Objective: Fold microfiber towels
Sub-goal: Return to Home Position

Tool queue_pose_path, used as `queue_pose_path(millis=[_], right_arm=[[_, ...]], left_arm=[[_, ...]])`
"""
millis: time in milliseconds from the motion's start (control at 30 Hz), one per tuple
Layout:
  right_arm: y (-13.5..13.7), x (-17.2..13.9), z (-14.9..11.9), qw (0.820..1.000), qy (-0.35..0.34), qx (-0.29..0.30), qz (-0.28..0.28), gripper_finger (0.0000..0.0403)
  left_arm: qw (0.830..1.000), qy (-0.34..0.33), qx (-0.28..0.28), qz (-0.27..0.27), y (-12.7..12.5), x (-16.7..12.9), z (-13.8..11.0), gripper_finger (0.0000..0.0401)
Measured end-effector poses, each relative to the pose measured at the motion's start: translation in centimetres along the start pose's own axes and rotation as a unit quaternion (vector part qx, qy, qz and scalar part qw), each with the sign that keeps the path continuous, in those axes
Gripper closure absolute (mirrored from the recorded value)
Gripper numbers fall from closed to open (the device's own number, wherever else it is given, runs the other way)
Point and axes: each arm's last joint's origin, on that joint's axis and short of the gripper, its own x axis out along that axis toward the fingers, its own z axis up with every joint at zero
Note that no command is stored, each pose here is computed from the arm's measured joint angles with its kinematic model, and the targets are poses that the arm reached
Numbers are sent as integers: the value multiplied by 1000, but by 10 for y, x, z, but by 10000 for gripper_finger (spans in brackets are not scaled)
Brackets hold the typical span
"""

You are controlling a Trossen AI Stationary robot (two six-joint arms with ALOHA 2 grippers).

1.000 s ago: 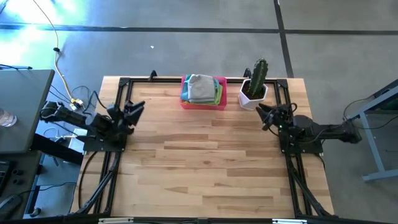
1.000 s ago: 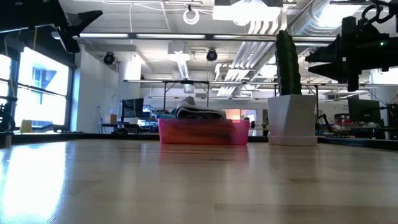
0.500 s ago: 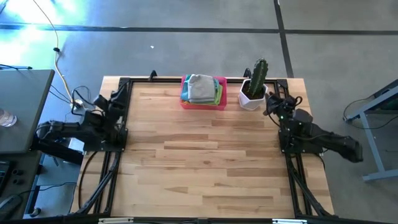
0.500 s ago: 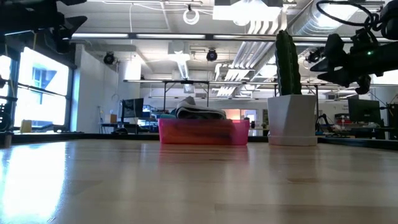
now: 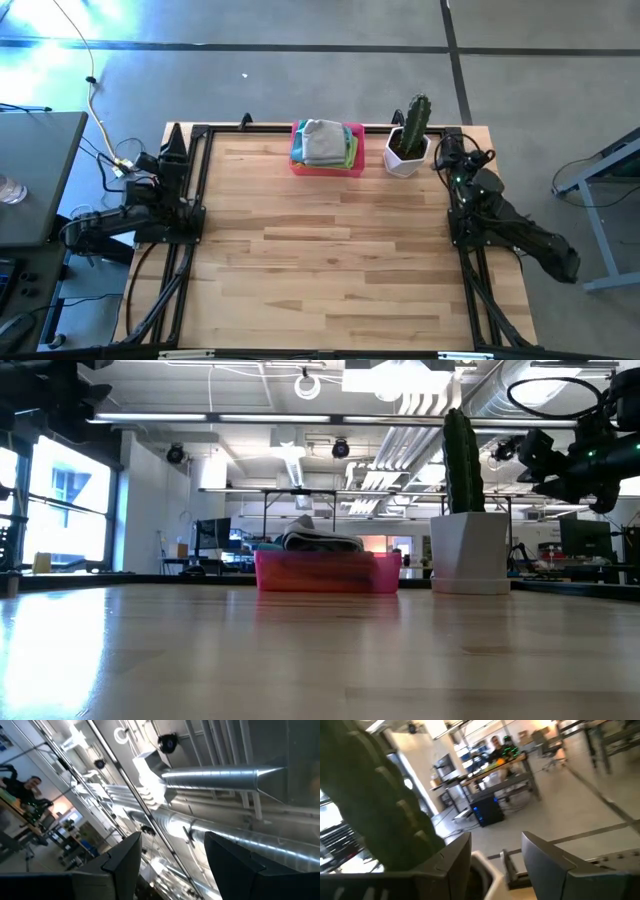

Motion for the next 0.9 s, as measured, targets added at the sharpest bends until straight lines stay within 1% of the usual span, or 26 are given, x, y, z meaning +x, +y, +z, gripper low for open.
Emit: queue_pose_path(millis=[233,533,900], right_arm=[[-8,4,4,999,-23,-4,-48,238],[-15,7,7,995,-42,-6,-87,238],[-17,7,7,994,-46,-7,-96,238]], left_arm=[[999,-43,10,15,4,0,9,194],[996,-86,13,26,6,-2,18,194],[995,-88,16,31,7,-1,18,194]])
